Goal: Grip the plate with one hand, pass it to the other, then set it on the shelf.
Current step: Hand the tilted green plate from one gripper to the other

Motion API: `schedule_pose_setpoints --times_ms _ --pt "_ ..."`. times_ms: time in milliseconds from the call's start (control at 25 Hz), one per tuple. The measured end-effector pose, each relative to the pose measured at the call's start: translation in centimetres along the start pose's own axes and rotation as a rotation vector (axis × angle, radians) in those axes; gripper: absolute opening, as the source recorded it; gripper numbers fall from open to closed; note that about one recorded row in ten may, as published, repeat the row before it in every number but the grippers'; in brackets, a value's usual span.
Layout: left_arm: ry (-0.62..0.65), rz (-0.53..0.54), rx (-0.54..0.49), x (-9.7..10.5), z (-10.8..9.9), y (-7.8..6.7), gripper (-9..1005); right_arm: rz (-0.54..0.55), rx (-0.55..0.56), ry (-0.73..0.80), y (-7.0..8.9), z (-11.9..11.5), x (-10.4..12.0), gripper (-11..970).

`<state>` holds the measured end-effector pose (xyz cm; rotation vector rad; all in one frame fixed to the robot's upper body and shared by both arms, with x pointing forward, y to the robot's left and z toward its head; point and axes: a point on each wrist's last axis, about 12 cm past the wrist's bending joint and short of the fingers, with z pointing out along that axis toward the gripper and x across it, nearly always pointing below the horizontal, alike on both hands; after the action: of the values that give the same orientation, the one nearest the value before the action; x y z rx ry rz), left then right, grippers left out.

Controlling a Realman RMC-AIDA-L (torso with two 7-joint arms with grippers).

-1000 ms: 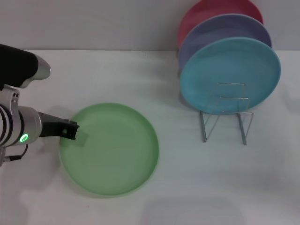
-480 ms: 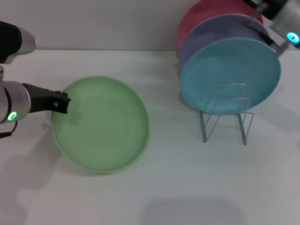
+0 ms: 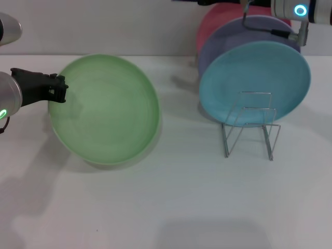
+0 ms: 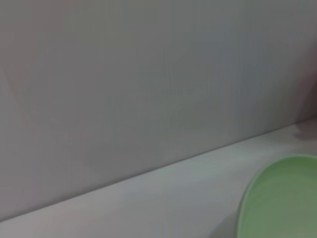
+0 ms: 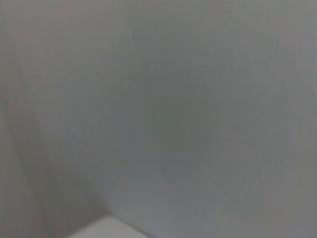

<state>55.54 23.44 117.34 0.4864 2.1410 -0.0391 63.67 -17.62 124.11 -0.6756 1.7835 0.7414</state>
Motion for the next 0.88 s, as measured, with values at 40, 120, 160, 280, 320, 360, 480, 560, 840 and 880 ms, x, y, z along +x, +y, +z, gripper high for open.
schedule_pose_setpoints --times_ms 40,120,160,280,320,360,480,560,840,880 --pt "-0.006 0.002 0.001 0.0 0.0 0.0 41 0.007 0.01 0.031 0.0 0.1 -0.2 818" --pt "-0.017 0.003 0.007 0.3 0.0 -0.3 41 0.008 0.025 0.089 0.2 0.3 -0.6 818" --pt "-0.022 0.004 0.011 0.4 0.0 -0.5 41 0.01 0.022 0.112 0.3 0.5 -0.6 818" --pt "-0.038 0.003 0.027 1.1 0.0 -1.2 41 0.024 -0.006 0.173 0.8 1.4 0.2 818" --pt "-0.038 0.003 0.027 1.1 0.0 -1.2 41 0.024 -0.006 0.173 0.8 1.4 0.2 818" --pt "-0.04 0.004 0.03 1.2 0.0 -1.4 41 0.034 -0.013 0.202 1.0 1.9 0.7 818" --pt "-0.052 0.006 0.04 1.1 -0.1 -1.7 41 0.03 -0.012 0.256 1.3 2.9 1.4 817" --pt "-0.053 0.005 0.043 1.1 -0.2 -1.8 41 0.023 -0.006 0.273 1.4 3.2 1.6 817" --pt "-0.062 -0.006 0.062 0.8 -0.2 -2.0 41 0.003 0.016 0.377 1.8 5.6 2.7 818" --pt "-0.063 -0.007 0.066 0.7 -0.2 -2.1 41 0.005 0.015 0.385 1.9 5.9 2.9 818"
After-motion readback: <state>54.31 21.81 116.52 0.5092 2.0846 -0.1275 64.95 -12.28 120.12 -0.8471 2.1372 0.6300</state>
